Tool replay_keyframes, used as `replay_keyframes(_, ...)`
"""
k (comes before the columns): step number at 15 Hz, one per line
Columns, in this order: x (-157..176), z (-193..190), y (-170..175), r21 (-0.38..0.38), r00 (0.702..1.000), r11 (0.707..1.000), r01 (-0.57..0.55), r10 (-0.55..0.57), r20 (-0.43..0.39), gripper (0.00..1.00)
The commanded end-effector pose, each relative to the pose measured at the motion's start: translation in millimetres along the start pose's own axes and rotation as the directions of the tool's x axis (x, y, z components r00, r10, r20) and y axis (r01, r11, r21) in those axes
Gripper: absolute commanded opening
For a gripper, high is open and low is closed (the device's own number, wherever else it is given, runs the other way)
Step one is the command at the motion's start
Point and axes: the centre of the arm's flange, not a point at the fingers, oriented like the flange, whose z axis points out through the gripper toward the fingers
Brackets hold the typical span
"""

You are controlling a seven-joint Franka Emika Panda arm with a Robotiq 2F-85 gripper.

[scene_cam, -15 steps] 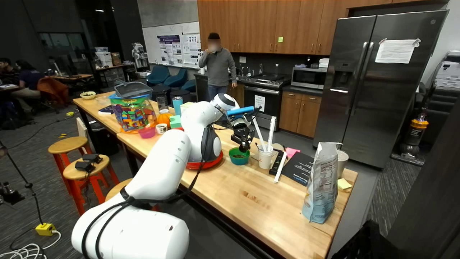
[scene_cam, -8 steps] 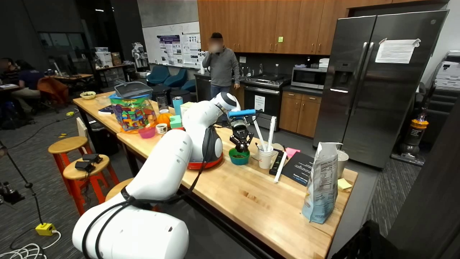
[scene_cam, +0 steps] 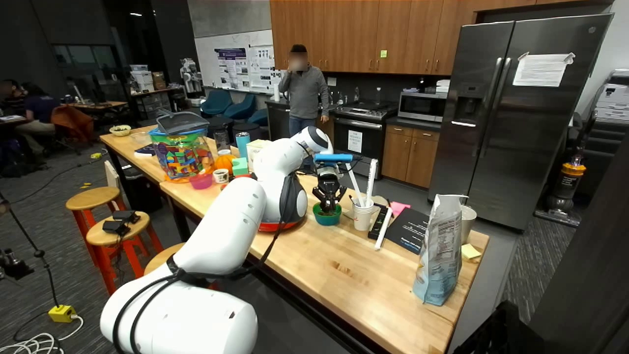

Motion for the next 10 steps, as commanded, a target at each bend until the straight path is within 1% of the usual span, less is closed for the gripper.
replay_keyframes(1, 13.8, -63.9, 34.1, 0.060, 1.000, 0.998, 0.025, -0.025, -0.006, 0.01)
replay_keyframes(3, 13.4, -61.9, 33.4, 0.073, 0.999, 0.997, 0.034, -0.034, -0.007, 0.01)
replay_keyframes(4, 13.6, -61.1, 32.8, 0.078, 0.999, 0.996, 0.036, -0.036, -0.008, 0.29)
replay_keyframes(5, 14.0, -60.6, 32.2, 0.082, 0.999, 0.996, 0.041, -0.040, -0.008, 0.30)
replay_keyframes(6, 14.1, -60.1, 31.9, 0.086, 0.999, 0.995, 0.043, -0.043, -0.008, 0.33)
replay_keyframes(10, 19.0, -60.0, 26.5, 0.088, 0.999, 0.995, 0.045, -0.045, -0.005, 0.60)
